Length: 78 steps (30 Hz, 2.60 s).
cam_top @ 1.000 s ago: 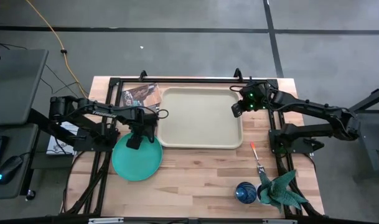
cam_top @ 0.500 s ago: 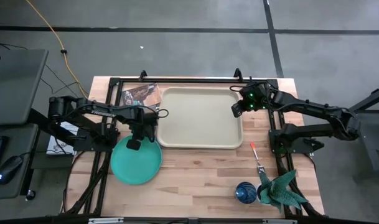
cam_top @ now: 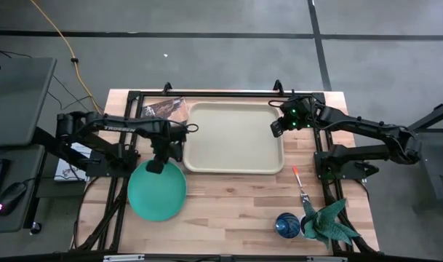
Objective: Pick and place plate/cup/fork/spoon on tray
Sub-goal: Put the blue plate on the gray tray
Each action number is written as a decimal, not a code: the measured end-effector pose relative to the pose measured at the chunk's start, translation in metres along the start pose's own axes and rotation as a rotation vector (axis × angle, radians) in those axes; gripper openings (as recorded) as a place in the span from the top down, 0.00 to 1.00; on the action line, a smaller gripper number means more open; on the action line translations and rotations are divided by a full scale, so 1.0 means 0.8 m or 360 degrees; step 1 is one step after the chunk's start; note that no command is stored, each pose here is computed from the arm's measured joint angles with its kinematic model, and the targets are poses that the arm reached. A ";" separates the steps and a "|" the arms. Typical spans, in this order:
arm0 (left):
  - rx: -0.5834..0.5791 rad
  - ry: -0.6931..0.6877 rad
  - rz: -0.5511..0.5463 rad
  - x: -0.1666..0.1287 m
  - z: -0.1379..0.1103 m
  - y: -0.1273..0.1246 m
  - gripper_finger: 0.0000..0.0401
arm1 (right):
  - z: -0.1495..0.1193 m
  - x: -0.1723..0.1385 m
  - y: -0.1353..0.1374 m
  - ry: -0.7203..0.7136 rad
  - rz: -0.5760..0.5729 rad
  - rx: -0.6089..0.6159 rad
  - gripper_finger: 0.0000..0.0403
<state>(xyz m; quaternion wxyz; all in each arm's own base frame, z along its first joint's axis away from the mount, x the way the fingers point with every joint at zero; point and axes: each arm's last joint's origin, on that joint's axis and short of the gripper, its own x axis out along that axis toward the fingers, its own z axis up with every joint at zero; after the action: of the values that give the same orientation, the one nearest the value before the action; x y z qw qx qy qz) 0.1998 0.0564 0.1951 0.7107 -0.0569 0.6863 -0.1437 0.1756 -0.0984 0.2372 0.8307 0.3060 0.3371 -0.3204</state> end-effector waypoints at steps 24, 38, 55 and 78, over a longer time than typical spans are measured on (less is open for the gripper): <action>-0.0244 -0.0842 0.0342 -0.240 0.073 -0.022 1.00 | 0.006 -0.001 0.009 -0.0012 0.0247 -0.0007 1.00; -0.0657 -0.1539 0.0395 -0.263 0.098 0.050 1.00 | 0.042 -0.054 0.033 -0.0606 0.0829 -0.0127 1.00; -0.1281 -0.1737 0.0551 -0.132 0.103 0.105 1.00 | 0.028 -0.149 0.014 -0.1248 0.0676 -0.0066 1.00; -0.2010 -0.1410 0.0543 -0.009 0.124 0.151 1.00 | 0.038 -0.107 0.021 -0.1031 0.0595 -0.0070 1.00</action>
<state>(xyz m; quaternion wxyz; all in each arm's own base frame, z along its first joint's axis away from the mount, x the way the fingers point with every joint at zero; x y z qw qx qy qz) 0.3130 0.1618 0.1734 0.7633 -0.3956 0.2903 0.4203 0.1505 -0.0827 0.3246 0.9448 0.2271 0.0019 -0.2362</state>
